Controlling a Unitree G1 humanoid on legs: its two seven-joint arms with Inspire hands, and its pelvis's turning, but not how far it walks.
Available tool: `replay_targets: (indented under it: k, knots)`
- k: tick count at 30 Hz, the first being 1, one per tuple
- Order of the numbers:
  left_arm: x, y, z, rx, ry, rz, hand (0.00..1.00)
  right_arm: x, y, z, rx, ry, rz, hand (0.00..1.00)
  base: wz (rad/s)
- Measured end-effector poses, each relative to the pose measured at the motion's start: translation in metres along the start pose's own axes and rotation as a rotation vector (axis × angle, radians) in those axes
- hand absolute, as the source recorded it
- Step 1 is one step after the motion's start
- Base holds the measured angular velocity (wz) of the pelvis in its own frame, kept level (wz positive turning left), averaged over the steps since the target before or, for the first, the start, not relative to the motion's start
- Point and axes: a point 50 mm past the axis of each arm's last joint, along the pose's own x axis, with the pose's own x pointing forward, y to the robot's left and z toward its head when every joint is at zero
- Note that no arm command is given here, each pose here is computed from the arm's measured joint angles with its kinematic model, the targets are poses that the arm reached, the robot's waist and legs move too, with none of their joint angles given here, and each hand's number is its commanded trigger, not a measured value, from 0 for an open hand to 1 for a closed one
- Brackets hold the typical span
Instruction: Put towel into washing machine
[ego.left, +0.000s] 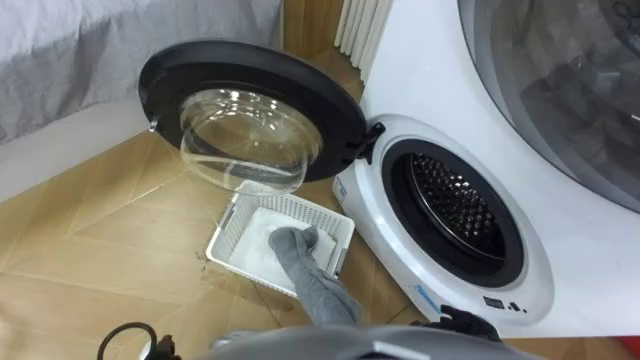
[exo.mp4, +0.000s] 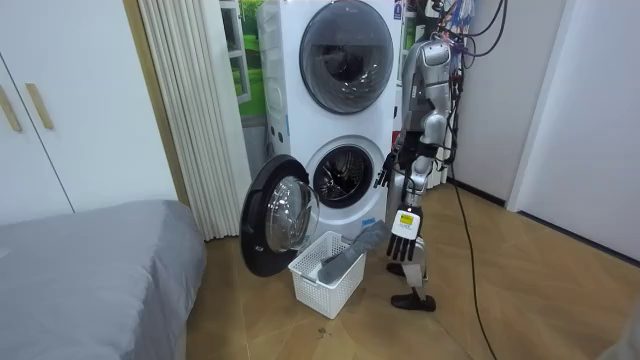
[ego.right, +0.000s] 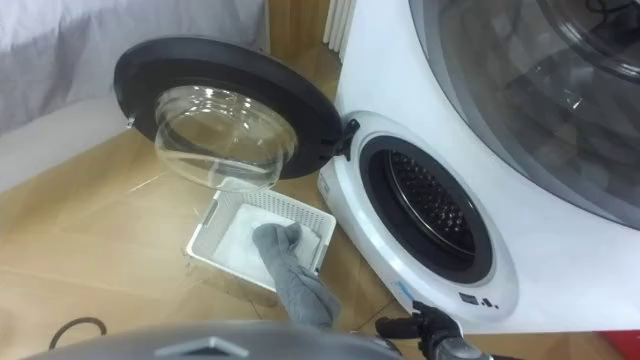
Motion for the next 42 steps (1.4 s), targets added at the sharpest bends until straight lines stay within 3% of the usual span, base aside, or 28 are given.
replay_targets:
  k: [10, 18, 27, 36, 42]
  knots:
    - [0.0, 0.001, 0.004, 0.046, -0.033, -0.002, 0.0, 0.0, 0.002, 0.003, -0.001, -0.014, 0.03, 0.0, 0.0]
    - [0.002, 0.008, 0.029, 0.086, -0.115, 0.013, 0.0, 0.002, 0.002, 0.021, -0.042, -0.05, 0.043, 0.0, 0.02]
    - [-0.005, 0.027, 0.136, 0.145, -0.442, 0.091, 0.0, 0.006, 0.011, 0.084, -0.174, -0.175, 0.057, 0.0, -0.02]
    - [-0.038, 0.011, 0.224, 0.469, -0.738, 0.155, 0.0, -0.003, 0.033, 0.157, -0.315, -0.364, 0.053, 0.0, -0.09]
    - [-0.067, 0.03, 0.276, 0.572, -0.916, 0.323, 0.0, -0.018, 0.053, 0.203, -0.399, -0.521, 0.08, 0.0, -0.1]
